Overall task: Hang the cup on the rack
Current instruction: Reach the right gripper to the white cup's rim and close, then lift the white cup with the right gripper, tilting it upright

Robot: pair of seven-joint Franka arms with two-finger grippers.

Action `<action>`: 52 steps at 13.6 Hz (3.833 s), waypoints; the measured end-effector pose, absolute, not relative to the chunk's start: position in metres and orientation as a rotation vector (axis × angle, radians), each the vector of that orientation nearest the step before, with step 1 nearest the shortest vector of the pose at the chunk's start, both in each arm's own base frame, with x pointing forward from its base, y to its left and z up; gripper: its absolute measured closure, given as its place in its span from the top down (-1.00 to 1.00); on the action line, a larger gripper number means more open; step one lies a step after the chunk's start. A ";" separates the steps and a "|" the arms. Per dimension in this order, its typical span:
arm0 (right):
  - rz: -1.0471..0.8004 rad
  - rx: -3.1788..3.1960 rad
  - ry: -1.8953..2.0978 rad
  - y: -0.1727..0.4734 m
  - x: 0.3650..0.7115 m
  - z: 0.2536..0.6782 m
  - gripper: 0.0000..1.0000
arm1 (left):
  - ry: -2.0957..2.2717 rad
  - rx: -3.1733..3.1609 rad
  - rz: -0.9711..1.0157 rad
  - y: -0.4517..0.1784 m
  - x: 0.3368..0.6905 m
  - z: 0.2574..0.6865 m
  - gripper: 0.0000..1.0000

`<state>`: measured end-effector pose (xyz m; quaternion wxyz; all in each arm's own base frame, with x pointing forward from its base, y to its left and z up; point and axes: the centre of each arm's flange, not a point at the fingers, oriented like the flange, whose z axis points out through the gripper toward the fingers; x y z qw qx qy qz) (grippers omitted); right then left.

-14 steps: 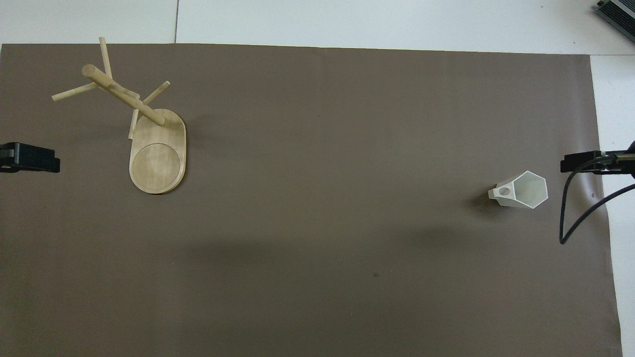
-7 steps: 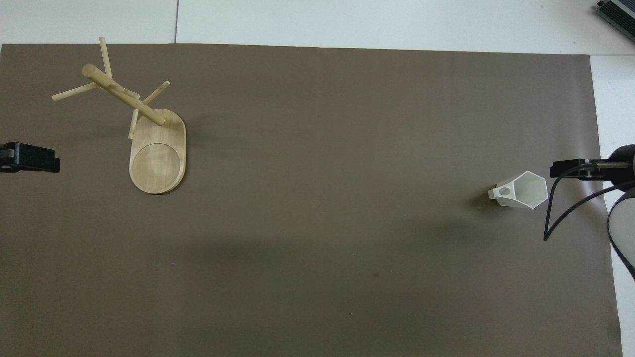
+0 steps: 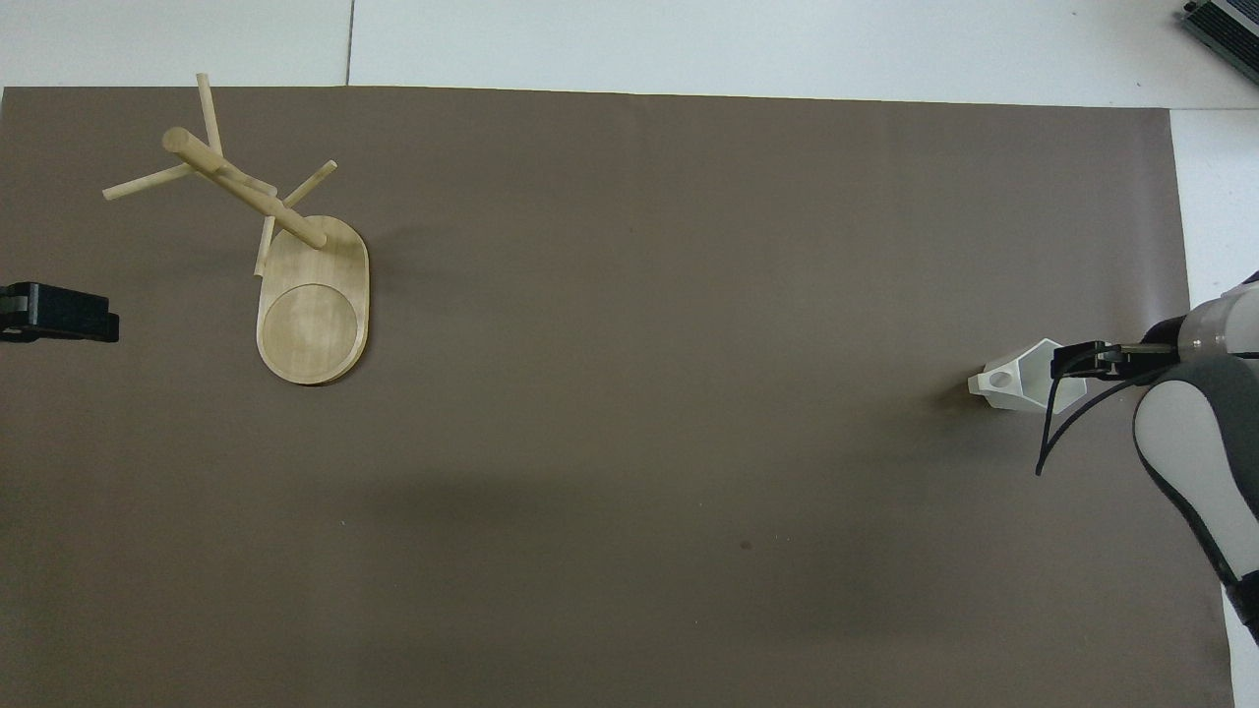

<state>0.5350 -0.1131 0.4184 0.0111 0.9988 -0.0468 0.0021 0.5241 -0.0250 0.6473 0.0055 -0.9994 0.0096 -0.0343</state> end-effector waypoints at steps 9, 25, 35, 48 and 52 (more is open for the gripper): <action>0.086 3.110 -0.065 -0.128 0.528 0.384 1.00 | 0.030 -3.129 -0.107 -0.025 0.524 0.647 1.00; 0.034 3.121 -0.097 -0.139 0.526 0.358 0.42 | 0.029 -3.129 -0.107 -0.025 0.524 0.647 1.00; -0.046 3.133 -0.085 -0.134 0.522 0.354 -0.77 | 0.030 -3.129 -0.090 -0.025 0.523 0.646 1.00; -0.116 3.139 -0.094 -0.135 0.528 0.380 -0.87 | 0.028 -3.156 -0.071 -0.027 0.522 0.643 1.00; -0.125 3.138 -0.105 -0.137 0.534 0.398 -0.87 | 0.046 -3.162 -0.070 -0.034 0.522 0.643 1.00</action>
